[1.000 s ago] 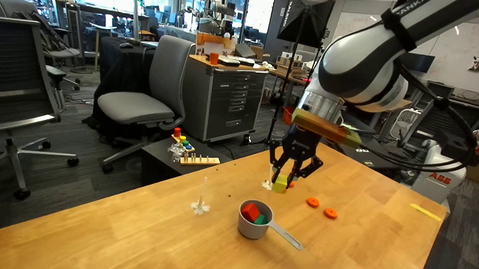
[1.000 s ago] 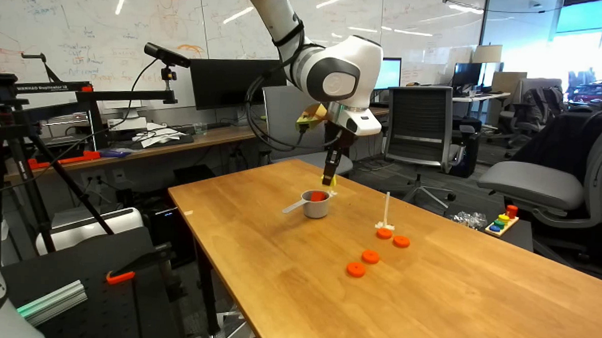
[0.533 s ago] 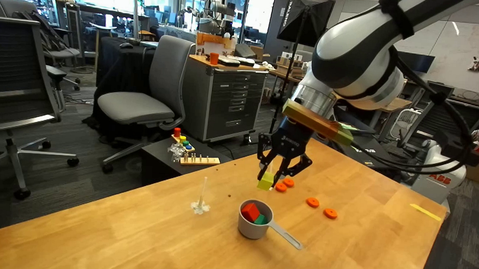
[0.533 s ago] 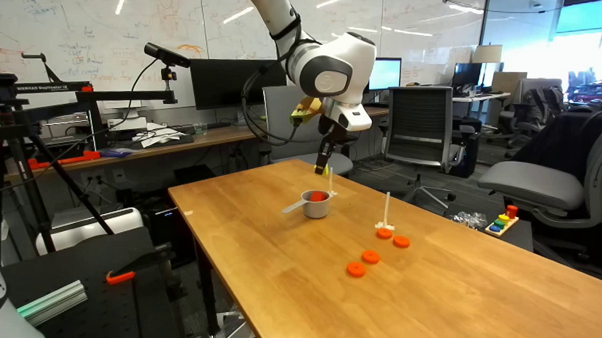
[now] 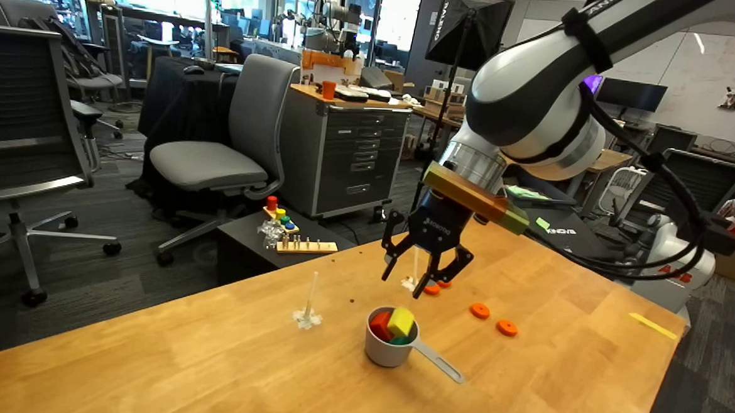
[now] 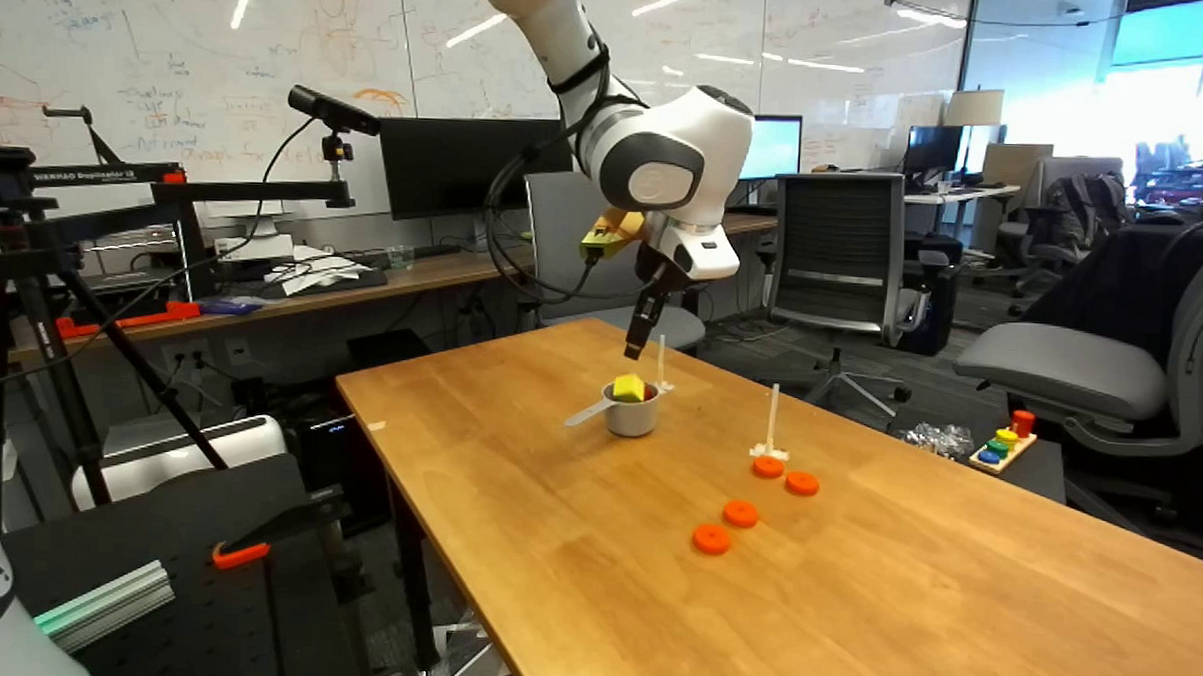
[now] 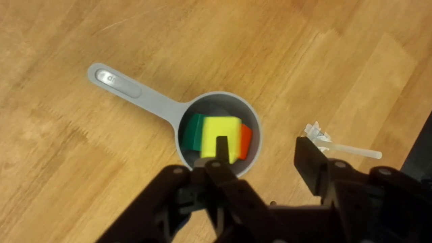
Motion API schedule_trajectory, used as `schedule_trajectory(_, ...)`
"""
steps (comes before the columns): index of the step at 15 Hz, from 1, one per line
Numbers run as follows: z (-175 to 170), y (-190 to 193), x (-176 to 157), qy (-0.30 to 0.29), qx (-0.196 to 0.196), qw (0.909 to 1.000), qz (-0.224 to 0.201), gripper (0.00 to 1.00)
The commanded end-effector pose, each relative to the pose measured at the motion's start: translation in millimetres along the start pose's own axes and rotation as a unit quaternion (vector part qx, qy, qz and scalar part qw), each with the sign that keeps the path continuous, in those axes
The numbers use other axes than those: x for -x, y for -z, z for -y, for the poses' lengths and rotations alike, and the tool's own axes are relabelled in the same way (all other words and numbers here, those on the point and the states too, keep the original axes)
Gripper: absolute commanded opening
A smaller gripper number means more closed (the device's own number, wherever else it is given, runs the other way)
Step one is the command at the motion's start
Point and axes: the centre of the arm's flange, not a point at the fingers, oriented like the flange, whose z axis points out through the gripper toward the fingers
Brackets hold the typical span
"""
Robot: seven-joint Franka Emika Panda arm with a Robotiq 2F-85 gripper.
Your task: Put the green, red and yellow blocks in the pot
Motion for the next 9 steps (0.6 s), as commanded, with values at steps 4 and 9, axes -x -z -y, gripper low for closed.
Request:
schedule_trajectory(4,5.6,0.7,-3.0,-0.022,-0.019,0.9995,0.011,1.0)
schedule_trajectory(9,0.2,-3.2,-2.7,-0.013,-0.006,0.9999,0.005,1.0)
